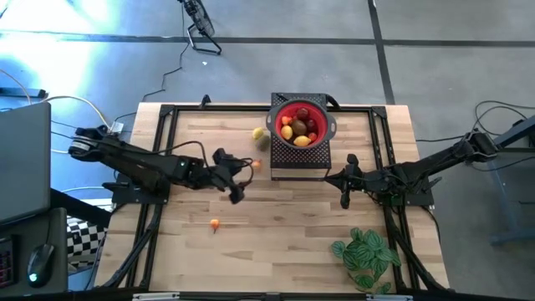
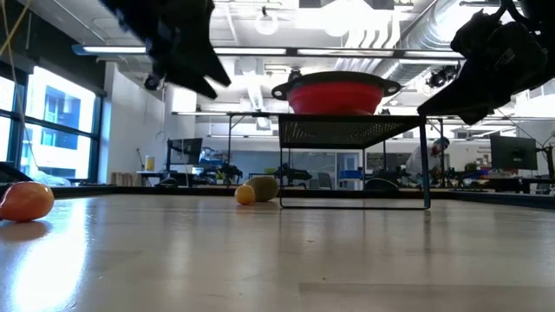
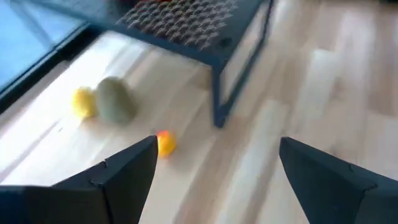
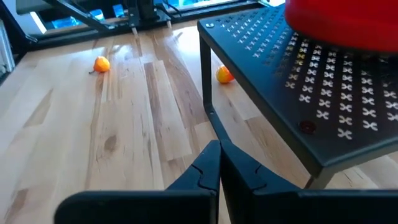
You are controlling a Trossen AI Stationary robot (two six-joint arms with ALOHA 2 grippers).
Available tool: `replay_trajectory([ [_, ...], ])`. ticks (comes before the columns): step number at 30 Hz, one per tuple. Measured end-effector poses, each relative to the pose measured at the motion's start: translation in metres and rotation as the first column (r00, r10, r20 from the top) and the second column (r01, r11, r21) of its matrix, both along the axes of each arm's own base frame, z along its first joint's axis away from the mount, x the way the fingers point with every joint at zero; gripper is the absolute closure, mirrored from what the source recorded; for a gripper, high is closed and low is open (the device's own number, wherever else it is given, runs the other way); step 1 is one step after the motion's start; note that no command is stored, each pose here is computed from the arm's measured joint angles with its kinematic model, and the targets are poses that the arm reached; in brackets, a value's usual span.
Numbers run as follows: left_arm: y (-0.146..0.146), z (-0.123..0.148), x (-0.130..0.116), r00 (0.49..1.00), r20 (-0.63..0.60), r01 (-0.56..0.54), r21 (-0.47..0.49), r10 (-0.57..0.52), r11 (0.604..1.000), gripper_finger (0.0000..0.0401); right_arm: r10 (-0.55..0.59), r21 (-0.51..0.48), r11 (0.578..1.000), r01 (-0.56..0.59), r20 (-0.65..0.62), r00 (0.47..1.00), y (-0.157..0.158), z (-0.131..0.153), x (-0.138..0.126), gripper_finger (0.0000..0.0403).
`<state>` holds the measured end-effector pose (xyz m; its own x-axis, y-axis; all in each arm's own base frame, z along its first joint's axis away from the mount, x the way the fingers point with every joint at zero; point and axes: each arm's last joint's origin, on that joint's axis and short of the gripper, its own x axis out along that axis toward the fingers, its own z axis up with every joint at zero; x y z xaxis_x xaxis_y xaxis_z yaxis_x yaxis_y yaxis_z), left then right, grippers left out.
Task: Pick & Place Fruit
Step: Put the orange pear into the red strainer bowl on the shelf
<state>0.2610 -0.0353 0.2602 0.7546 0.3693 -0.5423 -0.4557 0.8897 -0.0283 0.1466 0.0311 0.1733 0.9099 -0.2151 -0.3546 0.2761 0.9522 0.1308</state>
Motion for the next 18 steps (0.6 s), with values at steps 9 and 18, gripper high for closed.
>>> replay_trajectory([
  [9, 0.025, -0.046, -0.007, 0.99, 0.104, -0.095, -0.049, 0.1, 0.994, 0.0071, 0.001, -0.003, 1.0, -0.001, -0.003, 1.0, 0.0, 0.0, 0.0, 0.0401],
  [18, 0.068, -0.065, -0.015, 0.991, 0.066, -0.105, -0.124, 0.114, 0.987, 0.0071, -0.002, -0.004, 1.0, 0.002, -0.002, 1.0, 0.0, 0.0, 0.0, 0.0401],
])
